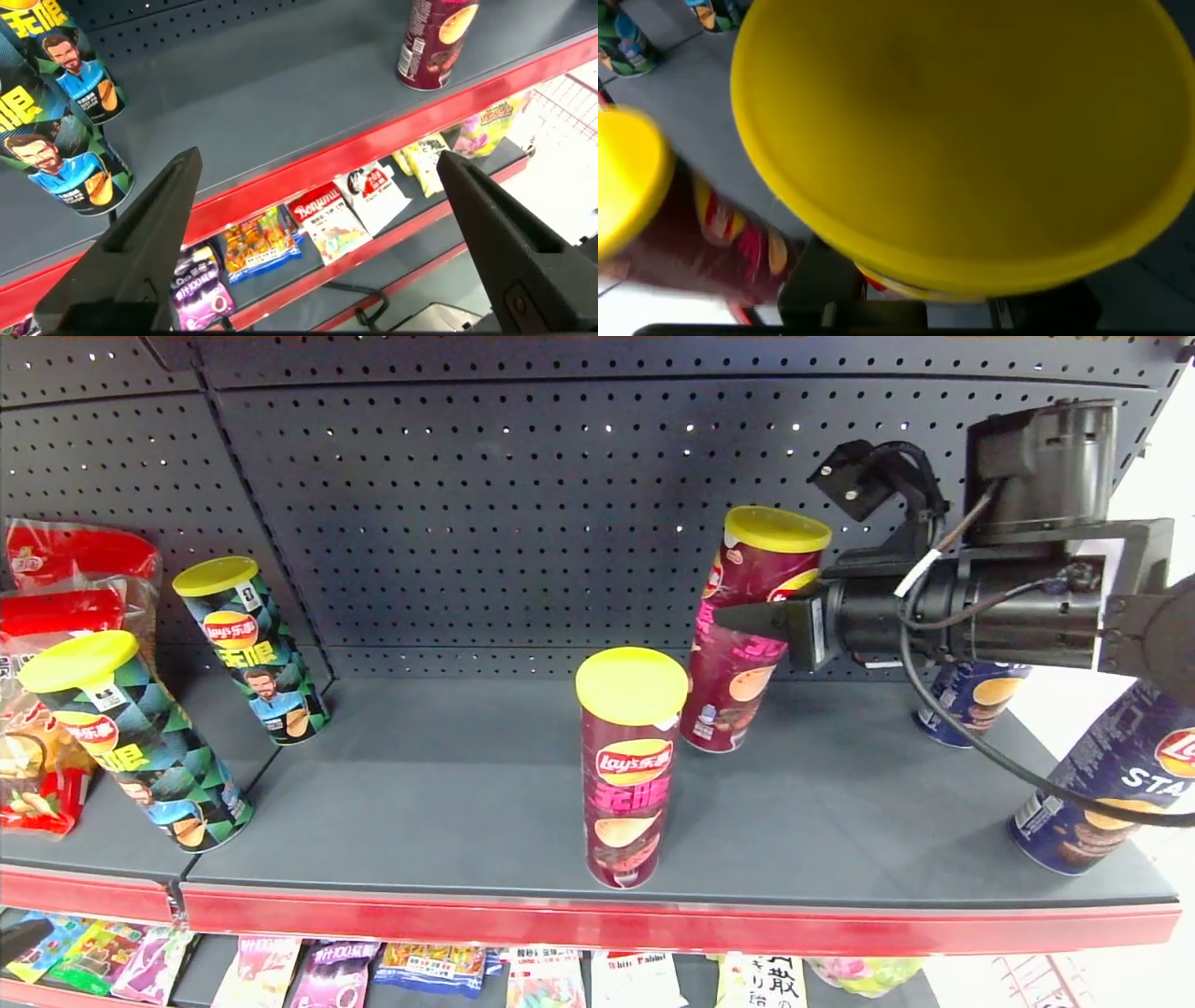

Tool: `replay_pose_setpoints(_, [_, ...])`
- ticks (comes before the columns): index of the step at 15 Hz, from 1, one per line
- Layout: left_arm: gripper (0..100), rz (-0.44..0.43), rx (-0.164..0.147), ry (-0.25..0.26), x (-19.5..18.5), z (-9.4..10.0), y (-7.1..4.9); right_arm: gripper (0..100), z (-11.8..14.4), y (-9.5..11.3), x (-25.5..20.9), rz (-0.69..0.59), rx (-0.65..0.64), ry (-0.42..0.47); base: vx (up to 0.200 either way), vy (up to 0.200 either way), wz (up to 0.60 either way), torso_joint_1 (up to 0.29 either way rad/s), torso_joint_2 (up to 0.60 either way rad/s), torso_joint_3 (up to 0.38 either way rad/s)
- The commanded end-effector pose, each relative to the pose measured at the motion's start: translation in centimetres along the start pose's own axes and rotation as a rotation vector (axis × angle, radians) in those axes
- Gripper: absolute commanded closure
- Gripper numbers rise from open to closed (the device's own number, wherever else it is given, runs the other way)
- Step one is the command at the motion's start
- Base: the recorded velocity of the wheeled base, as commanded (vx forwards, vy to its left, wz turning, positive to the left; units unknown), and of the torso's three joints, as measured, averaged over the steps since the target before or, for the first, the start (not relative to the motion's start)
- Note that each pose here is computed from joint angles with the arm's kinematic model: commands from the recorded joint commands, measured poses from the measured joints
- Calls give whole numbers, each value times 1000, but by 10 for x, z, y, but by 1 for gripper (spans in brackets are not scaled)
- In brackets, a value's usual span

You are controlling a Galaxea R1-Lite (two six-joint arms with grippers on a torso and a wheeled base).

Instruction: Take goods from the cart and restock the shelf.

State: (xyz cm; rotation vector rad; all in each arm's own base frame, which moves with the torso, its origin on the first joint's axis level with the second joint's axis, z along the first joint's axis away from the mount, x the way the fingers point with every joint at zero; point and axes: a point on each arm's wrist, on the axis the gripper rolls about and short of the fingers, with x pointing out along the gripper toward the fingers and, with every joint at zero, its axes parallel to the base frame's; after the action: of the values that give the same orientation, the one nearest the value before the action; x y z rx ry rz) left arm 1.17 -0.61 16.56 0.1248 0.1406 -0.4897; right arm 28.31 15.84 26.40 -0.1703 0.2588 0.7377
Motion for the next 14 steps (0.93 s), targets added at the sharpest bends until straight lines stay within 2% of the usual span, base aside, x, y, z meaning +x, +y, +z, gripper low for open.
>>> replay_pose_setpoints(1, [0,0,1,5,1,0,0,100,-4,7,28,35,-4,27,0,0,0,0,0,0])
replay_pose_setpoints(7, [0,2,0,9,1,-1,0,100,-21,13,57,56,-45,79,0,0,0,0,0,0])
replay_pose_setpoints(14, [0,0,-1,28,3,-6,-1,100,-14,9,79,29,-53,54,0,0,0,0,0,0])
